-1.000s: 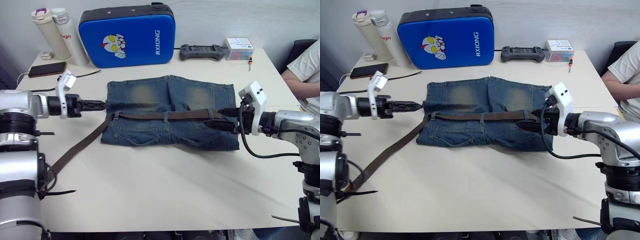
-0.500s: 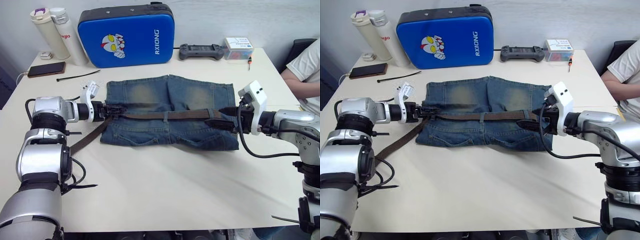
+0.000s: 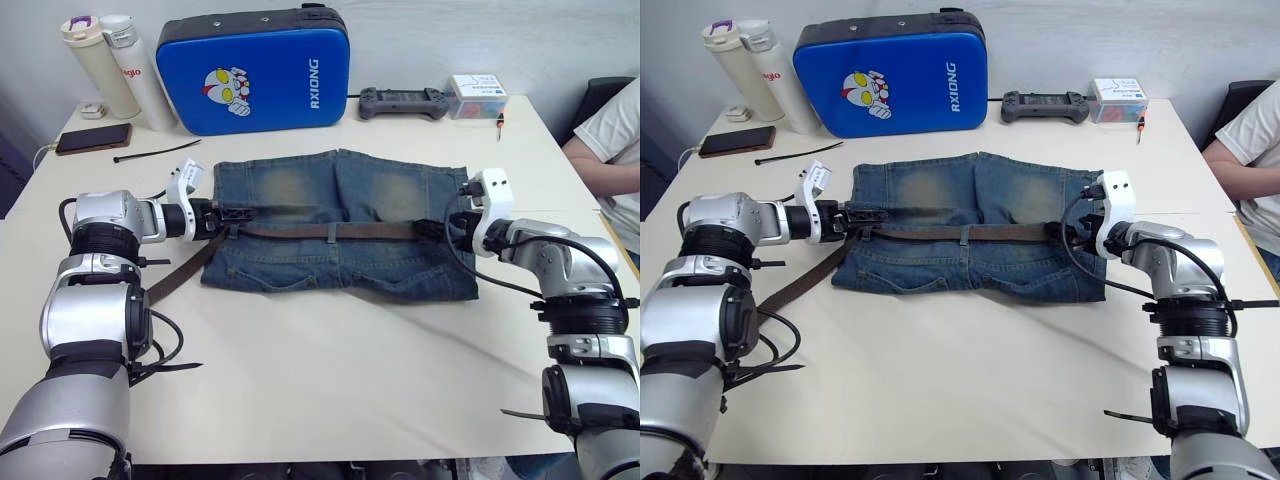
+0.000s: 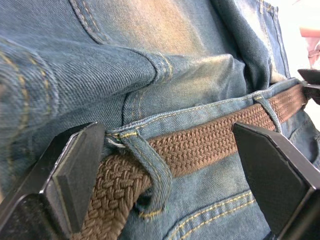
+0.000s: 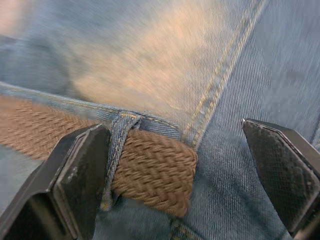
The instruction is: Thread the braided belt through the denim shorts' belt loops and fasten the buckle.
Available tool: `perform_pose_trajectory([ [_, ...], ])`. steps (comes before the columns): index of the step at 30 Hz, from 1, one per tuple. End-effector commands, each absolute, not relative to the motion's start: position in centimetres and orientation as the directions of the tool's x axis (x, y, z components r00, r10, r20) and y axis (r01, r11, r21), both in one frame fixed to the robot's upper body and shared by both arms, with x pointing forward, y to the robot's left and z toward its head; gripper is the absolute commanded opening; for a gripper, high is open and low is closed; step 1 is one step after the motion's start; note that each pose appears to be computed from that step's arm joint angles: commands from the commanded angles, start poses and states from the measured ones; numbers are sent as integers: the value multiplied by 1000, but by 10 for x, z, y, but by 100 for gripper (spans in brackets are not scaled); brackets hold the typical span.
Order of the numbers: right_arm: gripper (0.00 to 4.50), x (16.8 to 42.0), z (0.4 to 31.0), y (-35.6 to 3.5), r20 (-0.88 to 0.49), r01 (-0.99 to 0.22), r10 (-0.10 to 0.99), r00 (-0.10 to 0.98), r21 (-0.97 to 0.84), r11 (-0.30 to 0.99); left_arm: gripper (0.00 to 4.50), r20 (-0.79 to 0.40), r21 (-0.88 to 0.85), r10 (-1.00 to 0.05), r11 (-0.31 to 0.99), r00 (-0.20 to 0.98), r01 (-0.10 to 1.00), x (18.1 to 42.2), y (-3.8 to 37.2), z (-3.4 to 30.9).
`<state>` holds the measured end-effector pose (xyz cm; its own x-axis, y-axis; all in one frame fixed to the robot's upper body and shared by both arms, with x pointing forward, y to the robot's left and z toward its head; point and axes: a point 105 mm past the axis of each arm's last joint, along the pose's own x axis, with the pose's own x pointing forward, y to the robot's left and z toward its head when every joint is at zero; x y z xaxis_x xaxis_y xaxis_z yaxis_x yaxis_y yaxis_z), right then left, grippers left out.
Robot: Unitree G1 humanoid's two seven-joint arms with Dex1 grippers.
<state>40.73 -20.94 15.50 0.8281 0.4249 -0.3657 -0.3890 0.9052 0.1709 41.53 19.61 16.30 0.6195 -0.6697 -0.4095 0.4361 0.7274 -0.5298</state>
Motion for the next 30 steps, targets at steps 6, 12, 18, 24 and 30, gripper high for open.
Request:
perform_pose_trajectory([
  [6, 175, 390, 152, -187, -387, -586, 610, 692, 193, 787, 361, -480, -526, -702, 710, 527, 468, 403, 187, 133],
  [12, 23, 387, 162, -190, -360, -641, 637, 682, 127, 757, 132, -480, -457, -704, 709, 523, 537, 404, 189, 137],
  [18, 23, 385, 184, -197, -295, -673, 641, 709, -10, 740, 0, -414, -403, -721, 692, 556, 598, 409, 192, 163],
  [24, 23, 367, 221, -187, -138, -685, 675, 725, -250, 684, 0, -376, -367, -759, 649, 531, 667, 399, 198, 183],
  [30, 23, 356, 199, -179, -209, -651, 621, 755, -354, 672, 0, -360, -377, -773, 632, 521, 677, 393, 194, 184],
])
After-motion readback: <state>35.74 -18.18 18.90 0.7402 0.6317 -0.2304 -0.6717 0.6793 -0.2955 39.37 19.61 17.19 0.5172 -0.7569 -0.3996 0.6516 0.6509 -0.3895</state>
